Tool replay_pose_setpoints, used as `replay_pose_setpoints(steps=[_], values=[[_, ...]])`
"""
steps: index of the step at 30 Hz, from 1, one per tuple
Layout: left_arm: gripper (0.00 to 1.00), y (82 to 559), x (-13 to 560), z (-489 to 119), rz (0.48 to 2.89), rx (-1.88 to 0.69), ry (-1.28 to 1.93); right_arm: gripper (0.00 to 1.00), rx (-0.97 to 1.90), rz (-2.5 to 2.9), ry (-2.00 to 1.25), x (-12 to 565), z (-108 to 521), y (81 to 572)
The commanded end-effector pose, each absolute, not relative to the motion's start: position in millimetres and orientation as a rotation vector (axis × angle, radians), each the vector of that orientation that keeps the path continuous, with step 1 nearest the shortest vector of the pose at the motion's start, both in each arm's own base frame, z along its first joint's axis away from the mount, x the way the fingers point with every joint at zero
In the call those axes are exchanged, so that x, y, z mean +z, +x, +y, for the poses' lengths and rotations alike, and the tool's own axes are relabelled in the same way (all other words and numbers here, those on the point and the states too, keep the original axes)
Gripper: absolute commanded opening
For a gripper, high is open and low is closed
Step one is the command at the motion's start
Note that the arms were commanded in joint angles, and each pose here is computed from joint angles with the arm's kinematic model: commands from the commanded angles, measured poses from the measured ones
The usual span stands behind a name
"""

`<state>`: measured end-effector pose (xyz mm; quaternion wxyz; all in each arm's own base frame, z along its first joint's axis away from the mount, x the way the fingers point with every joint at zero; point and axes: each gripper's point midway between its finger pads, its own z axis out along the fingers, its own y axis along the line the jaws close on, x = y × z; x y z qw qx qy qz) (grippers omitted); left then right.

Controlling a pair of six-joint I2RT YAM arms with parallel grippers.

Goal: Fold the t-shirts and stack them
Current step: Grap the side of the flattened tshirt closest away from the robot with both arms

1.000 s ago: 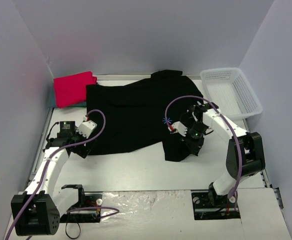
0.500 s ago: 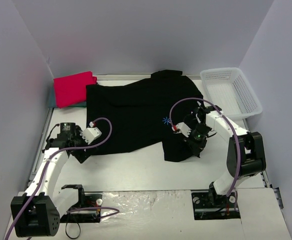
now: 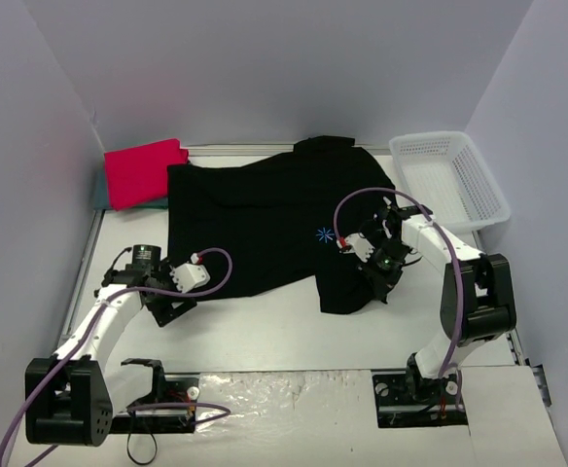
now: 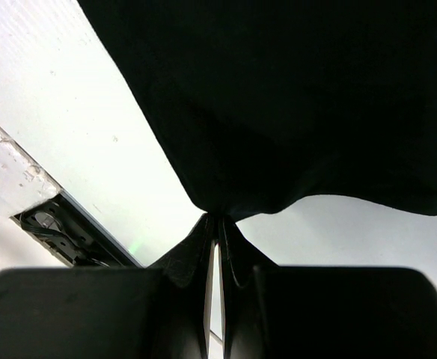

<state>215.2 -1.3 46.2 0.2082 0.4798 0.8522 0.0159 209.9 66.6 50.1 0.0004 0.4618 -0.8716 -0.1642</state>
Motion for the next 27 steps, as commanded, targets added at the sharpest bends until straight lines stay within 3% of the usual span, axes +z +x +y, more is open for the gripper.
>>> replay_pose_setpoints(steps=[1, 18, 26, 27], values=[[0.86, 224, 51, -6, 2.308, 0.056, 1.387, 0.0, -0.499, -2.718, 1.372, 47, 61, 199], [0.79, 246, 29, 3, 2.356, 0.17, 1.379, 0.0, -0.495, -2.736, 1.351, 48, 63, 204], [0.66, 249, 23, 0, 2.366, 0.155, 1.387, 0.0, -0.494, -2.74, 1.349, 49, 63, 205], [0.6, 249, 22, 0, 2.369, 0.152, 1.389, 0.0, -0.494, -2.741, 1.35, 49, 63, 206]])
